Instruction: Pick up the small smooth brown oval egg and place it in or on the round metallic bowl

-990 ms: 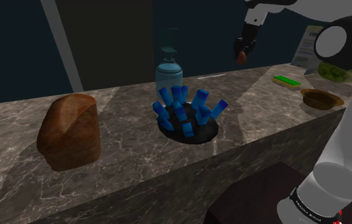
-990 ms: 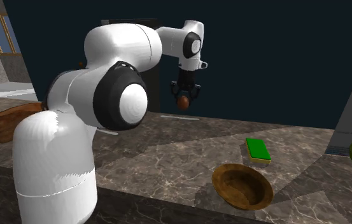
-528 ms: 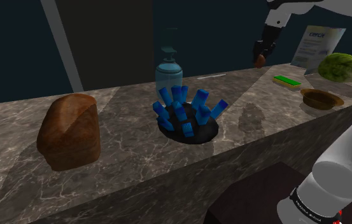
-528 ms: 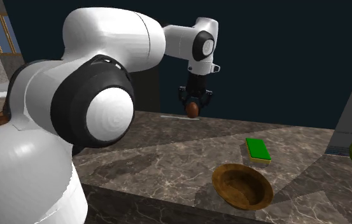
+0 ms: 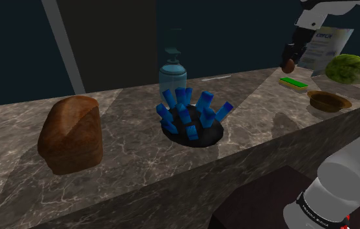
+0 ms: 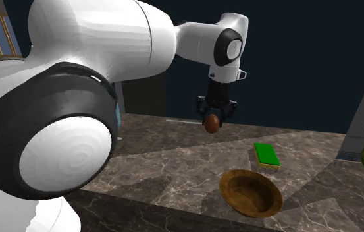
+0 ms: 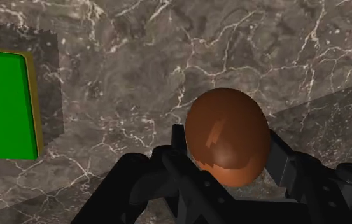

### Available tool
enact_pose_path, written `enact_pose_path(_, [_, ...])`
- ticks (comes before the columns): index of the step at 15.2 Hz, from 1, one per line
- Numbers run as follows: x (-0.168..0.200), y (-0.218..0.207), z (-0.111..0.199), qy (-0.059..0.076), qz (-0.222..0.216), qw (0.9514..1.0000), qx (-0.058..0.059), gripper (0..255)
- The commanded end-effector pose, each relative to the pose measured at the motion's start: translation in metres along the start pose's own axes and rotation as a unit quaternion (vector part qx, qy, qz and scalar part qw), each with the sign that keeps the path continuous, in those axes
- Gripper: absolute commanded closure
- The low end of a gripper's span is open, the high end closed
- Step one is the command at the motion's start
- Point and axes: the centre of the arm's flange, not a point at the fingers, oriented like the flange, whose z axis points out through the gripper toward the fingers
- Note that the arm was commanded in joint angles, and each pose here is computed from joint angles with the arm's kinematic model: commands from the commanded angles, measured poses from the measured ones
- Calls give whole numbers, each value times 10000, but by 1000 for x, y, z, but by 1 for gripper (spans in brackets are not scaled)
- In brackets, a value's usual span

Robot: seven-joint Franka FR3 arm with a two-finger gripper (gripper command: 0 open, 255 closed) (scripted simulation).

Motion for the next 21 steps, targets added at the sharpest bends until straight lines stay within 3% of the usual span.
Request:
enact_pose_path(1, [-24,16,-3,-1,-4,10000,2,255])
enact_pose_path(14, [-177,110,-26,-1,-4,10000,2,255])
enact_pose_path(21, [-179,114,11,-1,-4,10000,2,255])
